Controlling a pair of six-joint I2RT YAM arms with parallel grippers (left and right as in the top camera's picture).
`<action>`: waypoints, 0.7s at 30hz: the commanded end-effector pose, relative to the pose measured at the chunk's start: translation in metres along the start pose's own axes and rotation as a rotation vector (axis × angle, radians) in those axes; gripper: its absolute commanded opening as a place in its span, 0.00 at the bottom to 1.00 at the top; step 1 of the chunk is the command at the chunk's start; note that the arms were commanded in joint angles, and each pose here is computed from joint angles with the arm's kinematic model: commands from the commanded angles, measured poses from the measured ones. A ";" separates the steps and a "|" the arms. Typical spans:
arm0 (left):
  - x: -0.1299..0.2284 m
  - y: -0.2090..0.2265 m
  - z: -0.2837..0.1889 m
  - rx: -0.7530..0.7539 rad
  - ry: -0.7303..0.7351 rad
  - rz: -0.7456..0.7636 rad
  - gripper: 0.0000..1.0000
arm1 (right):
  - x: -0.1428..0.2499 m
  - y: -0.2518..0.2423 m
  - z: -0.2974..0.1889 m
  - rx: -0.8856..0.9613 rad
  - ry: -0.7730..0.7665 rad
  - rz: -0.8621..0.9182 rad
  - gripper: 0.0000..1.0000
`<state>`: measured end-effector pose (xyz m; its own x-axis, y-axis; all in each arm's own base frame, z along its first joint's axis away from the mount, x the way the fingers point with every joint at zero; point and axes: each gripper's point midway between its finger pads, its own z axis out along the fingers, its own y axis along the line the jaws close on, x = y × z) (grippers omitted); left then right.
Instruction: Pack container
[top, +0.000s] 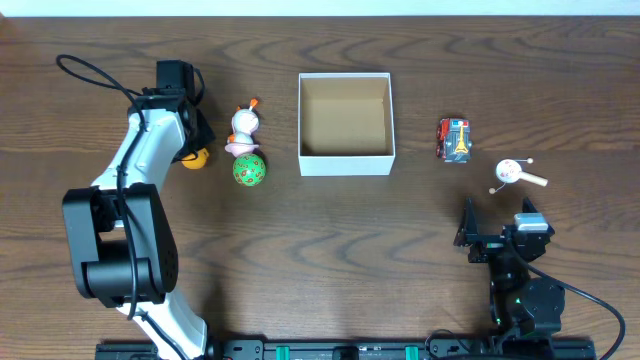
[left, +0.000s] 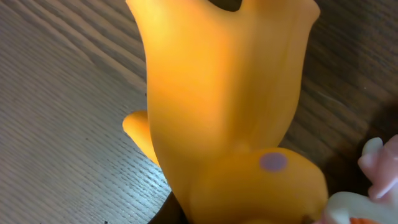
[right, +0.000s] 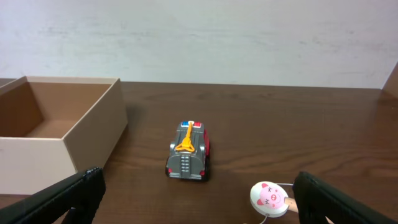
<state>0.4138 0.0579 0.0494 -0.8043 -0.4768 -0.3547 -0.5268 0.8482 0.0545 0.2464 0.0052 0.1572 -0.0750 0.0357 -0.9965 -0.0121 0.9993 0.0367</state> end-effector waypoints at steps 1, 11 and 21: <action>-0.002 -0.001 0.002 0.000 -0.002 -0.004 0.06 | 0.001 -0.001 0.000 0.005 0.000 0.010 0.99; 0.010 -0.025 0.000 0.132 0.058 0.066 0.06 | 0.001 -0.001 0.000 0.005 0.000 0.010 0.99; 0.018 -0.040 0.004 0.221 0.085 0.228 0.06 | 0.001 -0.001 0.000 0.005 0.000 0.010 0.99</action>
<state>0.4209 0.0215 0.0453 -0.8910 -0.3443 -0.2958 -0.3350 0.9385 -0.0833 0.2464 0.0052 0.1573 -0.0746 0.0357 -0.9966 -0.0121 0.9993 0.0367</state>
